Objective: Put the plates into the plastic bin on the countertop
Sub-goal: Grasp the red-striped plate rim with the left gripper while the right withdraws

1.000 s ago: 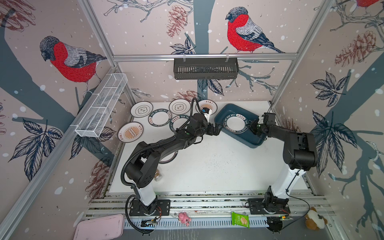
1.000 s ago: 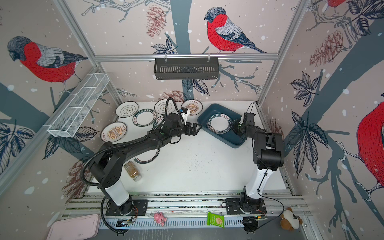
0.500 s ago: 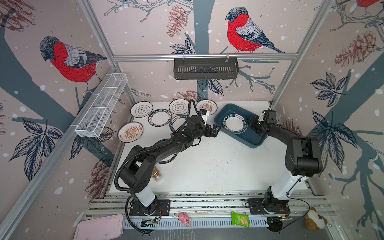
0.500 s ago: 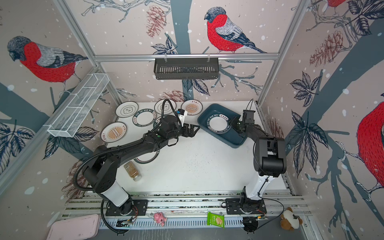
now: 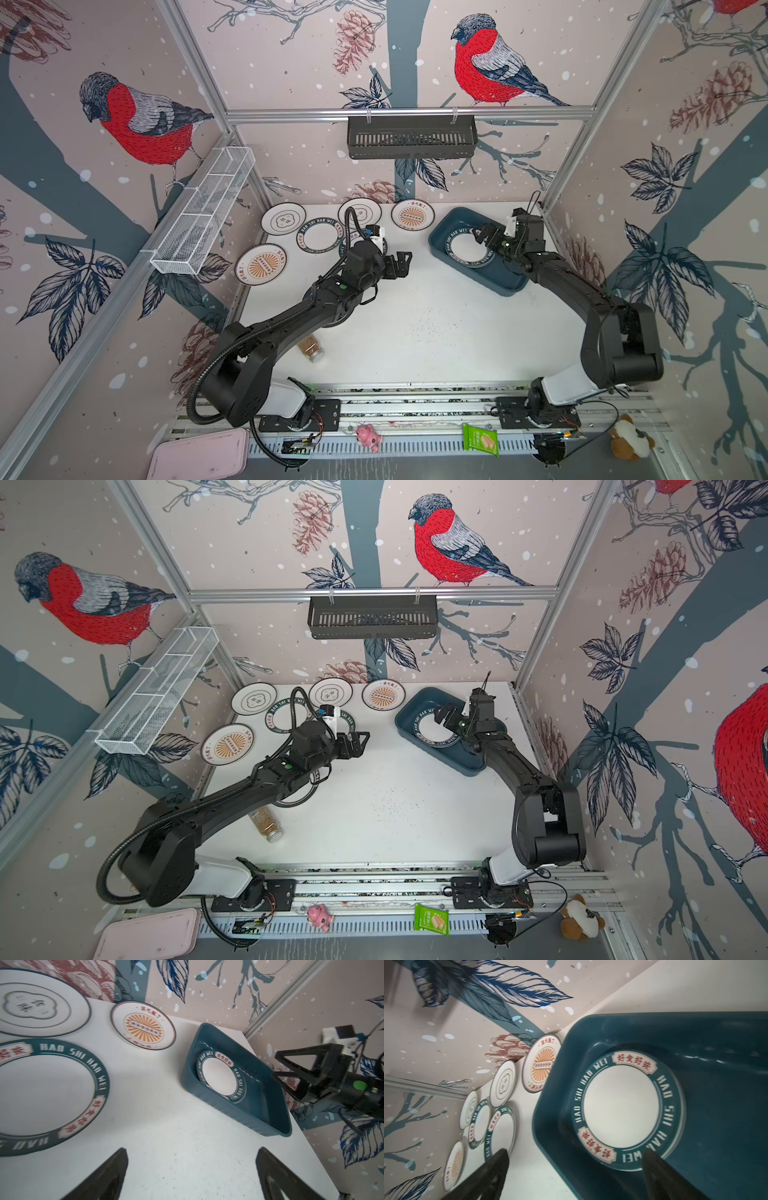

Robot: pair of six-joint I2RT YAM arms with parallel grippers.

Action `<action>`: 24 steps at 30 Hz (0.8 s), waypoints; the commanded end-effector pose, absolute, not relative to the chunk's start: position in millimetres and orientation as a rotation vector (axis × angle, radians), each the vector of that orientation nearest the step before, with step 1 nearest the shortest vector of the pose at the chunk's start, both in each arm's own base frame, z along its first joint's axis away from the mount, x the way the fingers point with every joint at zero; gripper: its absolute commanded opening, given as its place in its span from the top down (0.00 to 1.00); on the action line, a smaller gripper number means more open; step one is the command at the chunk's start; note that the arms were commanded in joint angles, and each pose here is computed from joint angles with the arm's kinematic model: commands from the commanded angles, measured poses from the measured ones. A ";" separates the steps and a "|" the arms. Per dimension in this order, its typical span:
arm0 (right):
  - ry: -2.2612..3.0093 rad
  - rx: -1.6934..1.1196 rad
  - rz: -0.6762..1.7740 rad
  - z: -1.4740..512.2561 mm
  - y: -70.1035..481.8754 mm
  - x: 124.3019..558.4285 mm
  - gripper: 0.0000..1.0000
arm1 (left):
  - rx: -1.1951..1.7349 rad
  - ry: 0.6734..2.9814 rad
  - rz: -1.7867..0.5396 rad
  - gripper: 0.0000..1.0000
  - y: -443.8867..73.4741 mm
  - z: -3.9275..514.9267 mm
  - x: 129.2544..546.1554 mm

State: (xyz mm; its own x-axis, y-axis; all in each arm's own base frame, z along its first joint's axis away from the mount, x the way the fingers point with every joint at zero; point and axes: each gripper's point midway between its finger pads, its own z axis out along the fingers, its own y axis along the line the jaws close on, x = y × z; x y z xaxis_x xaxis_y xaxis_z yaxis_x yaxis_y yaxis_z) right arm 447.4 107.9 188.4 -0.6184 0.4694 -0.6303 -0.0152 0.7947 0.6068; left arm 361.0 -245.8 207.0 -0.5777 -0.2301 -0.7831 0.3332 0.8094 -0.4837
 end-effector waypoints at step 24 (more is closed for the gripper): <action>2.243 -0.131 1.121 158.9 339.5 380.8 0.00 | -0.614 2.175 -0.330 0.04 -37.7 116.2 320.1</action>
State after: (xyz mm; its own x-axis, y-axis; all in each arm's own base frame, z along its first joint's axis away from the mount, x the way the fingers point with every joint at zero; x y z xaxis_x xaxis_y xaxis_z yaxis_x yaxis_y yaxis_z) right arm 389.6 316.9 159.3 -0.7883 0.2072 -0.5793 -0.3151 0.6727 0.6695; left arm 325.0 -47.1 121.5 -0.5397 -0.4871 -0.6866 -0.2922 0.8733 -0.3899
